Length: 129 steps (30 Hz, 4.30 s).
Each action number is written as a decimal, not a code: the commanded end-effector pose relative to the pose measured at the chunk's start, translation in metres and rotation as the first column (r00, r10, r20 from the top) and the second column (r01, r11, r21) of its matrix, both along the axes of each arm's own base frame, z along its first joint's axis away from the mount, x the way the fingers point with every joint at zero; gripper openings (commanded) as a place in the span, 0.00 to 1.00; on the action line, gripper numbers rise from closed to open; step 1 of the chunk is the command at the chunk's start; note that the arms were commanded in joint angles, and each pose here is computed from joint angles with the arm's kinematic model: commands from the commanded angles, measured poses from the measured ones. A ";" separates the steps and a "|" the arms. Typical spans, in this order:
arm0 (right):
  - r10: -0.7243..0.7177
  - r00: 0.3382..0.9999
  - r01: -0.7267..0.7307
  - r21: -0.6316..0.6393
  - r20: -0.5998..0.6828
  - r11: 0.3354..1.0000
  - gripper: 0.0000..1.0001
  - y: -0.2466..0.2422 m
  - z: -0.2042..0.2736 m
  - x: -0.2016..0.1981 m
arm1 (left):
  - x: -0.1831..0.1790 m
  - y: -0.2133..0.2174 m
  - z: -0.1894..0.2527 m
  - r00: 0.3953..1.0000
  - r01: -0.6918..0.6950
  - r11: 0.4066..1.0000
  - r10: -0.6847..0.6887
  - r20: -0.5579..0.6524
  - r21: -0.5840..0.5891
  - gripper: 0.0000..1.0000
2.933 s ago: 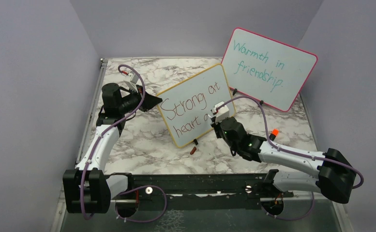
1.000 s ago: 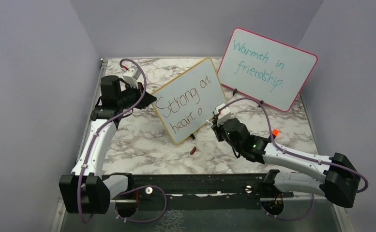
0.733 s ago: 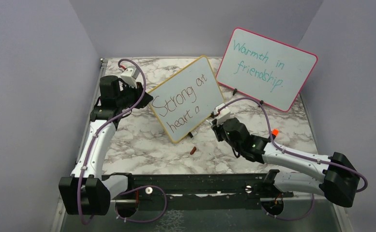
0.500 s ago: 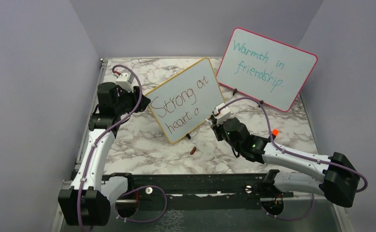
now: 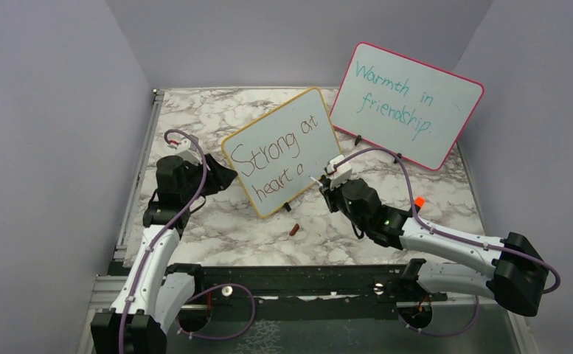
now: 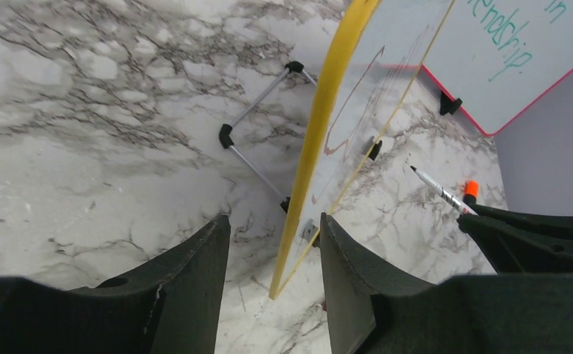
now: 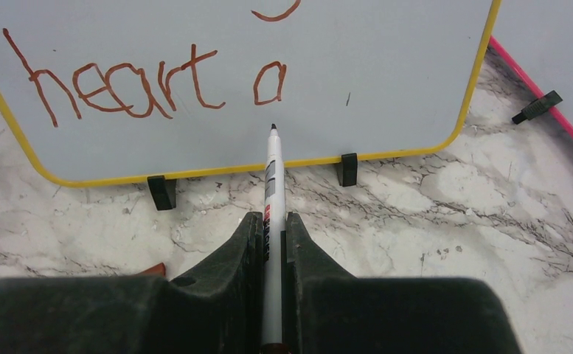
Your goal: Write a sentence on the whiteboard
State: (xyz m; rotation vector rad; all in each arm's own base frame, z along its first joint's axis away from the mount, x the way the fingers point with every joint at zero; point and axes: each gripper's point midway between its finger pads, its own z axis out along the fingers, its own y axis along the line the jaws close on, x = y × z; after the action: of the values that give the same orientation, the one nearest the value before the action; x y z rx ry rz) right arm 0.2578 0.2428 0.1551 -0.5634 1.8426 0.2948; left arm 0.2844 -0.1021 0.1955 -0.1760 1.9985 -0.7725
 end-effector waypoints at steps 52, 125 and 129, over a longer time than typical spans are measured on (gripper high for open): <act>0.096 0.992 -0.094 -0.025 0.077 0.995 0.01 0.036 0.006 0.020 | 0.011 -0.003 -0.048 0.985 -0.174 0.980 0.174 0.013 0.099 0.03; -0.028 1.000 0.030 -0.132 0.012 0.991 0.01 0.023 -0.029 0.034 | 0.011 -0.003 -0.053 0.984 -0.175 0.979 0.176 0.000 0.106 0.00; -0.032 0.999 0.029 -0.122 -0.018 0.992 0.01 0.021 -0.035 0.029 | 0.011 -0.002 -0.053 0.984 -0.177 0.978 0.178 0.001 0.107 0.00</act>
State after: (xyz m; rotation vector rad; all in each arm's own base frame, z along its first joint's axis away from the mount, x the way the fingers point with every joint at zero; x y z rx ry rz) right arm 0.2980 0.2707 0.1399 -0.5970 1.8234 0.1536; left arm 0.2927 -0.1160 0.1499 -0.2489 1.9935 -0.6162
